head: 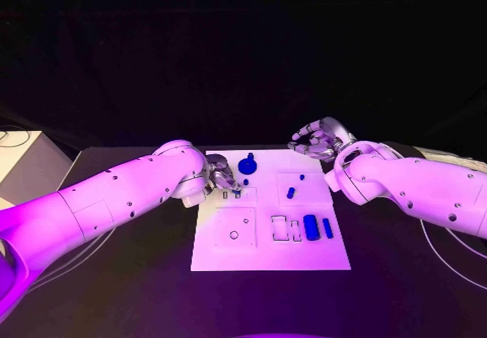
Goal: Assemble the parts on the task board
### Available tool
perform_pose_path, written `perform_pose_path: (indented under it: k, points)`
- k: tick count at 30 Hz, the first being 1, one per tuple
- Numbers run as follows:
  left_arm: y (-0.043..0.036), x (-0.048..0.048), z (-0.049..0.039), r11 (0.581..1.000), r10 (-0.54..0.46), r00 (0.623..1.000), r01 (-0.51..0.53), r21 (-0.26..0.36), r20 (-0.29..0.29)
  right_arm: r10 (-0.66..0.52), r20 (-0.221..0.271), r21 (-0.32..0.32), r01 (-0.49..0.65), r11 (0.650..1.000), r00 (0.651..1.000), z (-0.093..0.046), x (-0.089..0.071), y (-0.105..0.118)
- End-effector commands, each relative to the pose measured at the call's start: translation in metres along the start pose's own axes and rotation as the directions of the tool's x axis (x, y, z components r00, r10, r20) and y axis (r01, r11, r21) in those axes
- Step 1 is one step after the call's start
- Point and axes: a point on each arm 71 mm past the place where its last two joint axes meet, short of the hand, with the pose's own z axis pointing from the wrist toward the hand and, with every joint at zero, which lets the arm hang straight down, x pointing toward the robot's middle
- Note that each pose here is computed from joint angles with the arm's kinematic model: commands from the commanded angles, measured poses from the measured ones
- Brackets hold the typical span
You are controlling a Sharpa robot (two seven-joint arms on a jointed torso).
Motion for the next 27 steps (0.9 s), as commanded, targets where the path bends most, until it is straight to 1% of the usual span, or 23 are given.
perform_pose_path:
  k: [1,12,27]
  points:
    - [-0.0023,-0.0001,0.0008,0.999,0.032,0.999,-0.032,-0.006,0.020,-0.008,-0.013,-0.008,0.008,1.000,1.000,0.0000,0.0013,0.0004]
    - [-0.0037,0.0048,0.0037,0.999,0.053,0.999,-0.053,-0.012,0.003,-0.008,-0.013,-0.007,0.008,1.000,1.000,-0.0002,0.0014,0.0001]
    - [-0.0017,0.0081,0.0042,0.995,0.099,0.995,-0.099,-0.024,-0.026,-0.008,-0.013,-0.005,0.008,1.000,1.000,-0.0008,0.0006,-0.0007]
